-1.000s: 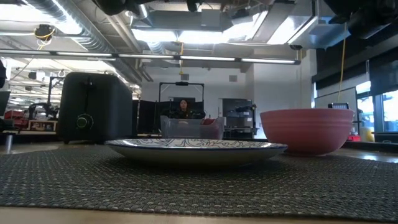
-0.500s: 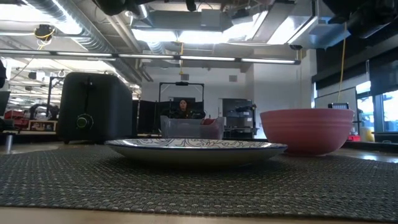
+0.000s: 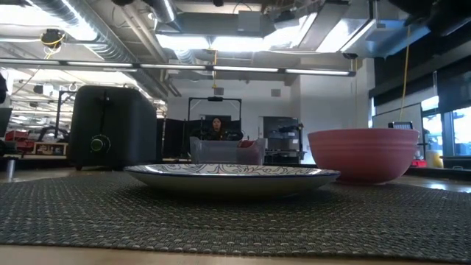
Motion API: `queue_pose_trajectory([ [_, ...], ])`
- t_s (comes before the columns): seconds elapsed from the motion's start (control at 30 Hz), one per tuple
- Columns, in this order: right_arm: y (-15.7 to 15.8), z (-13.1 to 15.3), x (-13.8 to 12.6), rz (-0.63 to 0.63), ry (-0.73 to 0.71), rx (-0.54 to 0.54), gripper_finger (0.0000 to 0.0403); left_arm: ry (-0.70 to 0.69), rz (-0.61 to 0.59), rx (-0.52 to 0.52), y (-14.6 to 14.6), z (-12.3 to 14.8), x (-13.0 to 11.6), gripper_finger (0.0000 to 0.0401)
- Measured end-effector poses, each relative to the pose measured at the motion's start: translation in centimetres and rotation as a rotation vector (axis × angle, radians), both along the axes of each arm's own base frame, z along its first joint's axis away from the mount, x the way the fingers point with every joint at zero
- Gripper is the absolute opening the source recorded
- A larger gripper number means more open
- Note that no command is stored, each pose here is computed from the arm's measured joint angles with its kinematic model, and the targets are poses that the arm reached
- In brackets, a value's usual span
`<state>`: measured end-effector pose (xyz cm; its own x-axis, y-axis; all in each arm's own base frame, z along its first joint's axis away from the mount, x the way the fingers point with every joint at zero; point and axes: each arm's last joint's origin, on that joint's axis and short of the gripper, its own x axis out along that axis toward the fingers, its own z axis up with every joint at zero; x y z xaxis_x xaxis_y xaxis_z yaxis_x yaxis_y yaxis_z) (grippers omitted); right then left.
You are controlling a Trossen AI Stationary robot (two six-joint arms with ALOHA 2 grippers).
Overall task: Arrange a breakfast setting
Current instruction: Pour the cereal box into the pink bowl
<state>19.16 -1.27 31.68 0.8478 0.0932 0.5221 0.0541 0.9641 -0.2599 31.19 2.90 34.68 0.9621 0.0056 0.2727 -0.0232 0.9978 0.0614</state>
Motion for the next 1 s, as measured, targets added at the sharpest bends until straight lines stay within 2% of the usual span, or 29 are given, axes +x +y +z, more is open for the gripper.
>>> queue_pose_trajectory([
  [0.23,0.1,0.0,-3.5,-0.085,0.194,0.047,0.0188,0.103,0.036,0.006,0.5,1.8,-3.4,0.0173],
  [0.43,0.3,-1.7,-7.0,-0.1,0.442,0.146,0.0186,0.322,0.021,0.012,0.2,1.3,-5.9,0.0173],
  [0.57,0.4,-2.9,-8.8,-0.096,0.567,0.209,0.0186,0.449,0.023,-0.025,-0.3,0.6,-7.0,0.0173],
  [0.77,0.5,-3.4,-10.6,-0.126,0.581,0.291,0.0186,0.646,0.063,-0.073,-0.6,-1.2,-7.6,0.0173],
  [1.0,0.5,-3.0,-11.1,-0.119,0.536,0.295,0.0186,0.776,0.107,-0.148,-0.5,-2.1,-8.0,0.0173],
])
